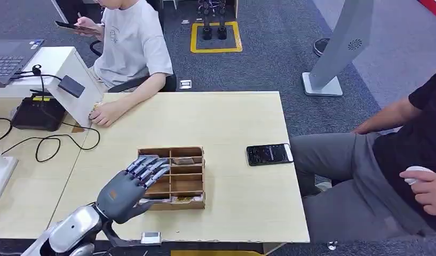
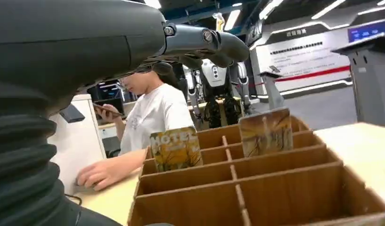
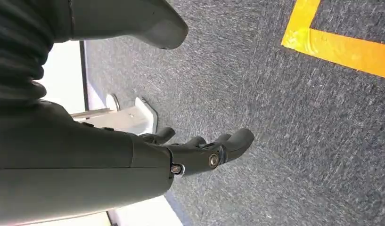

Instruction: Pass the card to the sensor for recognition and then transmit it.

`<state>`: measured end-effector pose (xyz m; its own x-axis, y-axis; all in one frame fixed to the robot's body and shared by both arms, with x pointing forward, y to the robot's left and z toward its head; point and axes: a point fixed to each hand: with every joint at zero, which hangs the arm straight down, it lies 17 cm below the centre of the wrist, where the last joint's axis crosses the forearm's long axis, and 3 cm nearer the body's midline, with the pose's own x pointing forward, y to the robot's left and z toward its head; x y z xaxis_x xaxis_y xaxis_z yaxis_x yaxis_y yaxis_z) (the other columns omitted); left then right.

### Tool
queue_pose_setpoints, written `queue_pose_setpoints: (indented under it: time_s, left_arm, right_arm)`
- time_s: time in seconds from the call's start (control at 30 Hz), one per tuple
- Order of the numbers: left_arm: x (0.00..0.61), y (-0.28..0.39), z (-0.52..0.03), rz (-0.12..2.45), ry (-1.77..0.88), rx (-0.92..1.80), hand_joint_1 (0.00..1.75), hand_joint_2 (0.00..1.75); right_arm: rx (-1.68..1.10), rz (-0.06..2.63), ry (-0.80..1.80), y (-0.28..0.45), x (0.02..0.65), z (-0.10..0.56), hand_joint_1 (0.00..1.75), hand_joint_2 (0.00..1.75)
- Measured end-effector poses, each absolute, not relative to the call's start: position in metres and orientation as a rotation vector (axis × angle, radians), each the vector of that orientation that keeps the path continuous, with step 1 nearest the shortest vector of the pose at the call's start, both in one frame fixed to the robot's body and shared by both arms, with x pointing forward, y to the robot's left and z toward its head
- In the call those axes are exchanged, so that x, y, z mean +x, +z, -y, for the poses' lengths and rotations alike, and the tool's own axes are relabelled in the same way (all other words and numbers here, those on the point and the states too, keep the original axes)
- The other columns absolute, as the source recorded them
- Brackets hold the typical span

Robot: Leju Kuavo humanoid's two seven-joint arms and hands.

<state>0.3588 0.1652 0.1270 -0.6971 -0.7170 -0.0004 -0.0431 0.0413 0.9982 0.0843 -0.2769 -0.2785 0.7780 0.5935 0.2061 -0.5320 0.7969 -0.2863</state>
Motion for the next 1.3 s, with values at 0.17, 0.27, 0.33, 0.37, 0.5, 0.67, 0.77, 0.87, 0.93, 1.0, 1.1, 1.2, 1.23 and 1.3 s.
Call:
queue_pose_setpoints:
  time_s: [0.17,0.27,0.33,0.37,0.5,0.67,0.77,0.87,0.93,1.0,1.1,1.2,1.23,1.3]
  left_arm:
    - [0.361,0.118,-0.177,1.762,-1.73,0.795,0.0,1.75]
    - [0.362,0.115,-0.18,1.75,-1.739,0.8,0.0,1.75]
    - [0.362,0.115,-0.18,1.75,-1.739,0.8,0.0,1.75]
    - [0.362,0.115,-0.18,1.75,-1.739,0.8,0.0,1.75]
    - [0.362,0.115,-0.18,1.75,-1.739,0.8,0.0,1.75]
    - [0.354,0.1,-0.182,1.713,-1.719,0.633,0.0,1.75]
    - [0.351,0.096,-0.181,1.699,-1.714,0.593,0.0,1.75]
    - [0.348,0.091,-0.18,1.677,-1.703,0.542,0.0,1.75]
    - [0.348,0.09,-0.18,1.671,-1.699,0.528,0.0,1.75]
    - [0.347,0.089,-0.18,1.667,-1.695,0.517,0.0,1.75]
    - [0.345,0.087,-0.179,1.662,-1.693,0.503,0.0,1.75]
    - [0.343,0.084,-0.176,1.659,-1.701,0.508,0.0,1.75]
    - [0.342,0.084,-0.174,1.659,-1.706,0.513,0.0,1.75]
    - [0.341,0.082,-0.171,1.656,-1.711,0.518,0.0,1.75]
  right_arm:
    - [-0.218,0.295,0.611,-0.278,0.084,0.277,0.0,1.75]
    - [-0.218,0.295,0.61,-0.279,0.084,0.277,0.0,1.75]
    - [-0.218,0.295,0.61,-0.279,0.084,0.277,0.0,1.75]
    - [-0.218,0.295,0.61,-0.279,0.084,0.277,0.0,1.75]
    - [-0.218,0.295,0.61,-0.279,0.084,0.277,0.0,1.75]
    - [-0.216,0.297,0.601,-0.278,0.084,0.277,0.0,1.75]
    - [-0.217,0.297,0.602,-0.278,0.084,0.277,0.0,1.75]
    - [-0.216,0.297,0.605,-0.278,0.084,0.277,0.0,1.75]
    - [-0.216,0.297,0.605,-0.278,0.084,0.277,0.0,1.75]
    - [-0.217,0.297,0.604,-0.278,0.084,0.277,0.0,1.75]
    - [-0.217,0.297,0.604,-0.278,0.084,0.277,0.0,1.75]
    - [-0.217,0.297,0.604,-0.278,0.085,0.277,0.0,1.75]
    - [-0.217,0.297,0.604,-0.278,0.085,0.277,0.0,1.75]
    - [-0.217,0.297,0.606,-0.278,0.085,0.277,0.0,1.75]
